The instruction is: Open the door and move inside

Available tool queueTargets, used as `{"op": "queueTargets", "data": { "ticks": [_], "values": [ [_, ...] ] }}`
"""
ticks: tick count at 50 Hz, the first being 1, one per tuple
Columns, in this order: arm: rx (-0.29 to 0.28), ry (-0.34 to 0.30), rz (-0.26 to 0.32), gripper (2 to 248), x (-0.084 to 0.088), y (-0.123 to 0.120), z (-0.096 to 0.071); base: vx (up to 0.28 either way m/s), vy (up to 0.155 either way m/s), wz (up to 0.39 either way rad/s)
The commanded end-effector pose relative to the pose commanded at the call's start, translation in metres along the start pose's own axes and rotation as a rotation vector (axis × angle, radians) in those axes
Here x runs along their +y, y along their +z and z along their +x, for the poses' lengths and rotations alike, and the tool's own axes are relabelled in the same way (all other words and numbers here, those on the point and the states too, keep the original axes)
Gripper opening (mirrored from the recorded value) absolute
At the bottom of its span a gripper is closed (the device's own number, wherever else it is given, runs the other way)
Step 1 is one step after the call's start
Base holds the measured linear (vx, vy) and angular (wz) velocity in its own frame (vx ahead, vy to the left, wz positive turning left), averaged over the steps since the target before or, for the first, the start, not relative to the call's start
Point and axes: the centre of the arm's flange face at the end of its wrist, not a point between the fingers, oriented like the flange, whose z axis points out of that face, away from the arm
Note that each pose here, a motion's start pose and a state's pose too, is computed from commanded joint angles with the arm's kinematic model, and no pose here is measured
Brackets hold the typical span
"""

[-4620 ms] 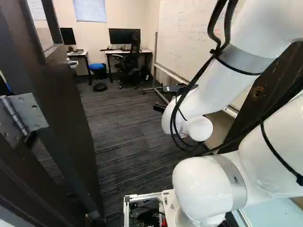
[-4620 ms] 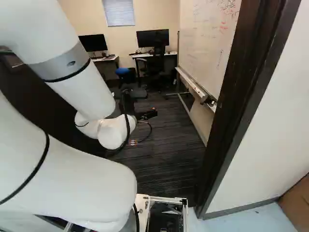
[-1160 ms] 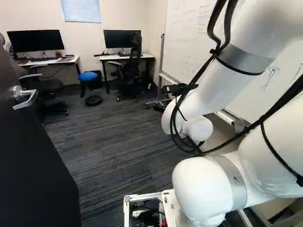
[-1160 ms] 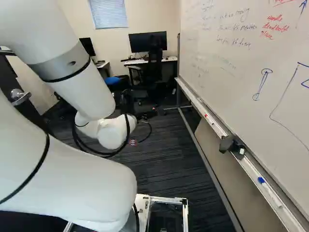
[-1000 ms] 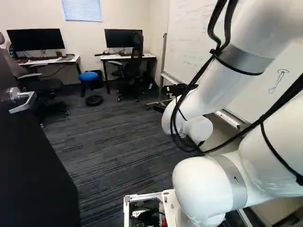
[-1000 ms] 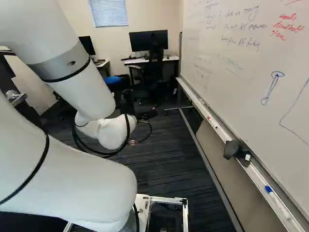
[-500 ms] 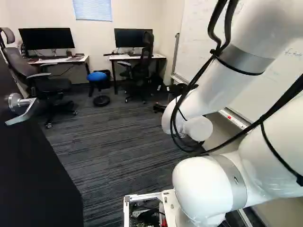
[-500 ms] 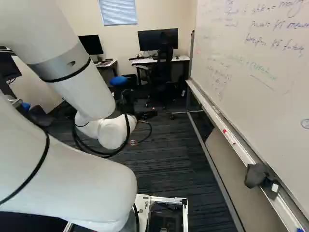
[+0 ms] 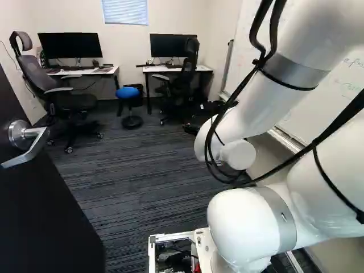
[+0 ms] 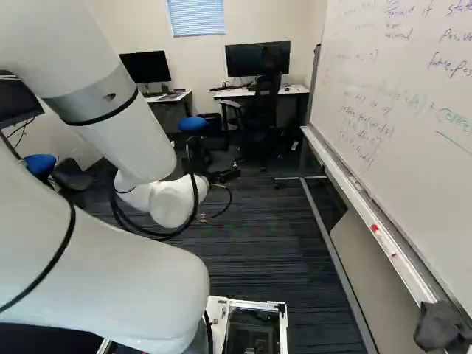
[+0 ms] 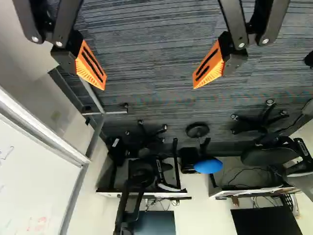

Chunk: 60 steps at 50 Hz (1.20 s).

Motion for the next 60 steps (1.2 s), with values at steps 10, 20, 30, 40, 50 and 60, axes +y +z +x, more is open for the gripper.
{"op": "queueTargets", "data": {
  "ticks": [10,20,30,40,50,60],
  "values": [
    [0.000,0.000,0.000,247,0.0000,0.0000,0.0000,0.204,0.075,0.147],
    [0.000,0.000,0.000,247,0.0000,0.0000,0.0000,0.201,0.071,0.146],
    [0.000,0.000,0.000,247,0.0000,0.0000,0.0000,0.212,0.051,0.031],
    [0.000,0.000,0.000,247,0.0000,0.0000,0.0000,0.193,0.041,0.007],
    [0.000,0.000,0.000,247,0.0000,0.0000,0.0000,0.189,0.006,0.002],
    [0.000,0.000,0.000,247,0.0000,0.0000,0.0000,0.183,0.009,-0.001]
  ]
}}
